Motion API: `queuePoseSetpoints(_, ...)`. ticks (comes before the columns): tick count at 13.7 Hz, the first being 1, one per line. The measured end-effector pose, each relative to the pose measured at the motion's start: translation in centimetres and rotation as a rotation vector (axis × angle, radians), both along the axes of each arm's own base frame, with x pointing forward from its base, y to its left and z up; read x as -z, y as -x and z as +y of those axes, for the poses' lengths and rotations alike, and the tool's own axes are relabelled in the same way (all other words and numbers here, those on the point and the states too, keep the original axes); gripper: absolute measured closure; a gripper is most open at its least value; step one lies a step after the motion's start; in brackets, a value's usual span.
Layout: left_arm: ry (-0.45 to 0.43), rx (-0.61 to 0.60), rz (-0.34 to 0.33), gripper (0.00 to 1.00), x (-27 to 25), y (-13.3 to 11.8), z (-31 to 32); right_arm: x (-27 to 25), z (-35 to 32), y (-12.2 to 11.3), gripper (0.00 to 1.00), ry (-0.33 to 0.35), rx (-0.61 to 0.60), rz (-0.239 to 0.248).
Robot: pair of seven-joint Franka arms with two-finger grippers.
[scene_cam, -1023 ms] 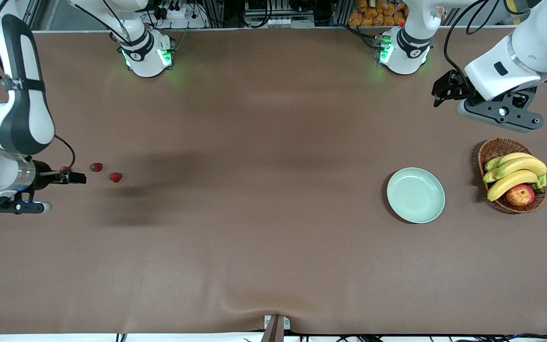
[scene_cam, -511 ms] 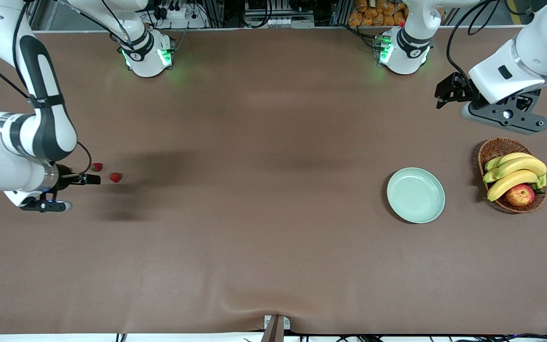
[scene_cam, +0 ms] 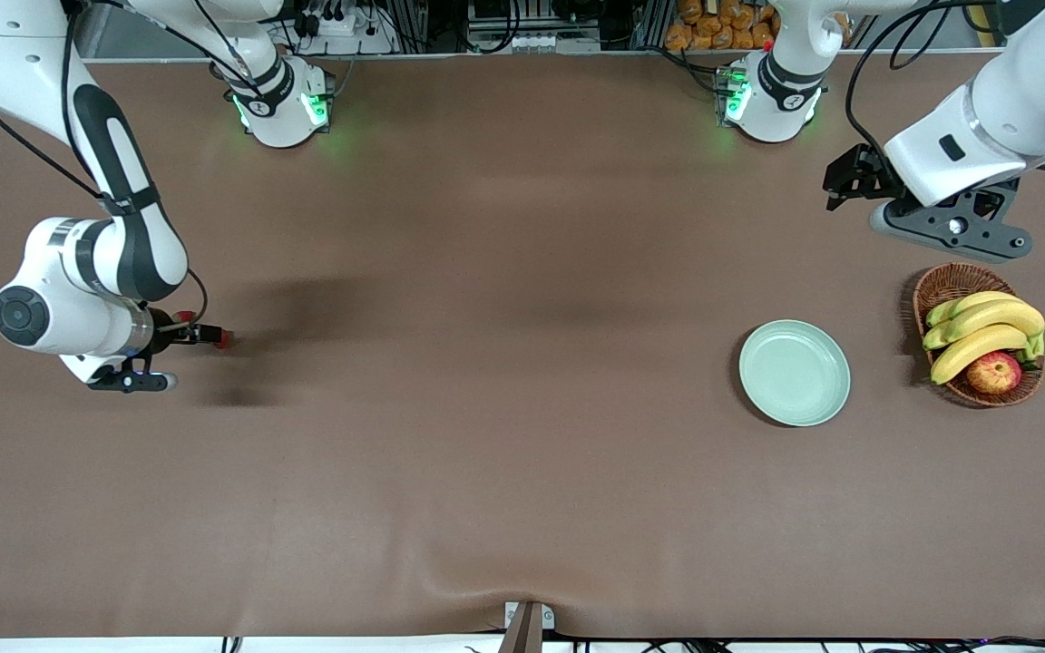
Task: Collect all strawberries into plate
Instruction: 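Grasp one red strawberry with the right gripper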
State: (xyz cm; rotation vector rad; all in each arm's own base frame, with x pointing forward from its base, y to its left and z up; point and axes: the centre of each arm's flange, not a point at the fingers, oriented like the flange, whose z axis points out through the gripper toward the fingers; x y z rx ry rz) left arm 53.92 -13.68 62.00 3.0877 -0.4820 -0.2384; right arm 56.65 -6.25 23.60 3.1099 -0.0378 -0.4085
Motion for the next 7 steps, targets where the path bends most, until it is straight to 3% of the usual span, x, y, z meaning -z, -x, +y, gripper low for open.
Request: queuePoseSetpoints(7,-0.001,-0.003,0.005,0.0,0.3,-0.2,0.1,3.1,0.1,0.6,0.15,0.002,-0.002,0.017)
